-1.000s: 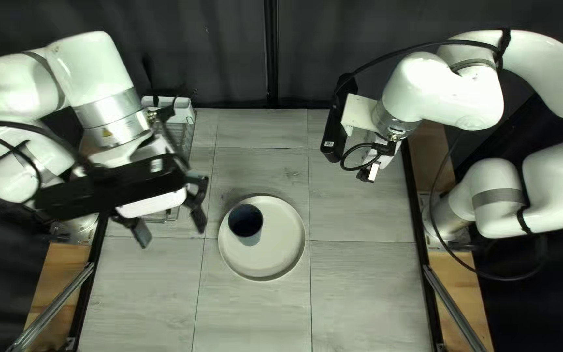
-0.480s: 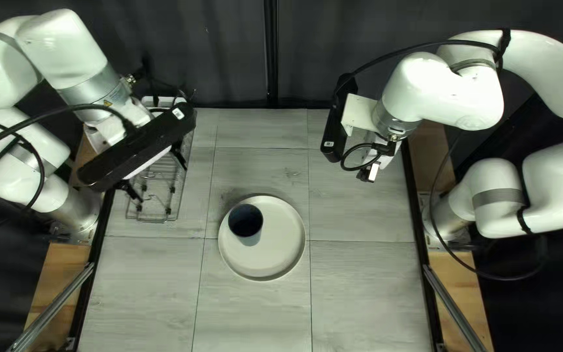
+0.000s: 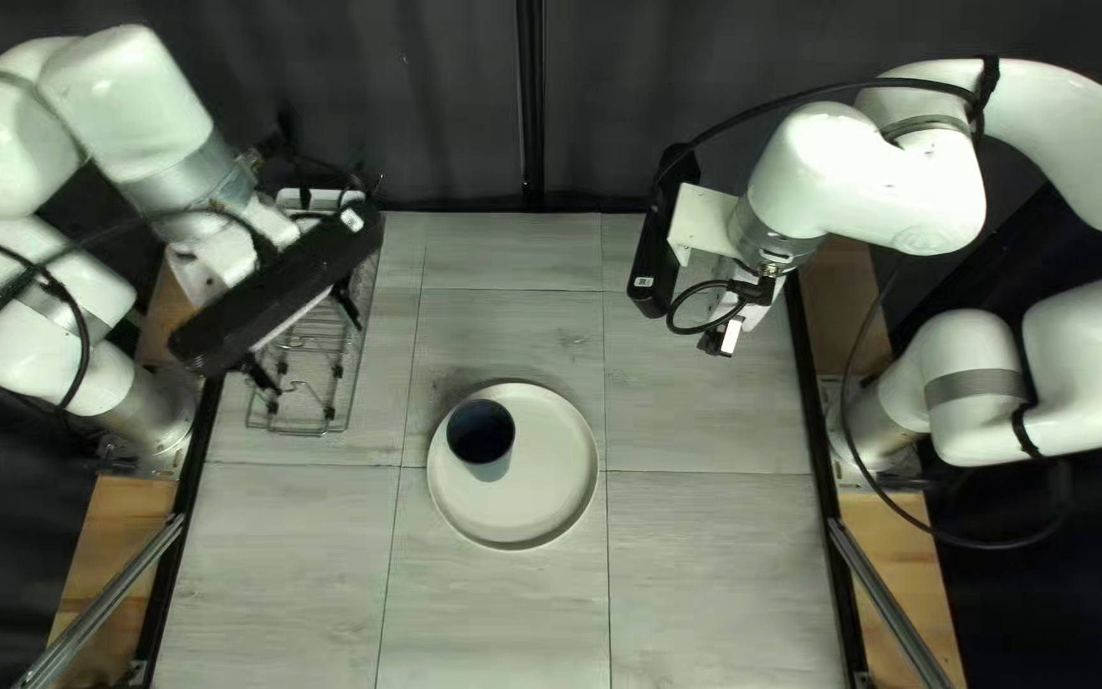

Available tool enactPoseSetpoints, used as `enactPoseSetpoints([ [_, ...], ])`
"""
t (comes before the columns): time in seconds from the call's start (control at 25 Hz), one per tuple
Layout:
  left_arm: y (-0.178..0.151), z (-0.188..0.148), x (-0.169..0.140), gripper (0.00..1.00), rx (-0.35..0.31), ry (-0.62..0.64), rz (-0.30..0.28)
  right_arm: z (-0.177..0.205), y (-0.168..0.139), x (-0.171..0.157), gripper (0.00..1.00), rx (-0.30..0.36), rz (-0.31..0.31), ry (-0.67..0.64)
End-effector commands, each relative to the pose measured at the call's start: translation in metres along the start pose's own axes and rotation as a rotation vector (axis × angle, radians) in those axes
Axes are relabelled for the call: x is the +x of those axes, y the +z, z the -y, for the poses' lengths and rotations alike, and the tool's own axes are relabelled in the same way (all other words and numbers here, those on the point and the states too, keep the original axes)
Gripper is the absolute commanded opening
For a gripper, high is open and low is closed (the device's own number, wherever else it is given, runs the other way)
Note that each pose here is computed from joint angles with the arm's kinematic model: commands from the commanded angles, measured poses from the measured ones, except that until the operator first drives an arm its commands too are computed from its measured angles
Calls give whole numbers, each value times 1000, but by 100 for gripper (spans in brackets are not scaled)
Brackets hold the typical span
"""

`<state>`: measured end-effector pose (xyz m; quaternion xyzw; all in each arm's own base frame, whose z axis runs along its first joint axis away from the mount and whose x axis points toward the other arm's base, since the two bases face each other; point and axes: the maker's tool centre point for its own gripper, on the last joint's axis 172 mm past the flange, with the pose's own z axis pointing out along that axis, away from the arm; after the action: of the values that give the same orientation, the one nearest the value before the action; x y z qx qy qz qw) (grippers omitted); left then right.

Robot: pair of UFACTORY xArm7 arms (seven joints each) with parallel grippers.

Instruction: Pick up and place plate onto table. Place down one fork to the left of the plate. Place spoon and knife to the right of the plate. Place cup above the knife and spoon

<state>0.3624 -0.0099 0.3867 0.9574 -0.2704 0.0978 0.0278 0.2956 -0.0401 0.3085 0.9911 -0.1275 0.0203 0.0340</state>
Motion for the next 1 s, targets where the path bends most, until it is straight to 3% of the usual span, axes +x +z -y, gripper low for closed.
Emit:
enactPoseSetpoints([
  [0.04, 4, 50, -60, 100, 22, -129, 93, 0, 0, 0, 100, 0, 0, 0],
  [0.12, 9, 75, -99, 100, 8, -169, 109, 0, 0, 0, 100, 0, 0, 0],
  [0.48, 13, 80, -109, 100, -11, -193, 102, 0, 0, 0, 100, 0, 0, 0],
  [0.56, 16, 102, -135, 100, 0, -195, 133, 0, 0, 0, 100, 0, 0, 0],
  [0.76, 35, 139, -163, 100, 22, -189, 172, 0, 0, 0, 100, 0, 0, 0],
  [1.0, 56, 174, -191, 100, 45, -162, 181, 0, 0, 0, 100, 0, 0, 0],
])
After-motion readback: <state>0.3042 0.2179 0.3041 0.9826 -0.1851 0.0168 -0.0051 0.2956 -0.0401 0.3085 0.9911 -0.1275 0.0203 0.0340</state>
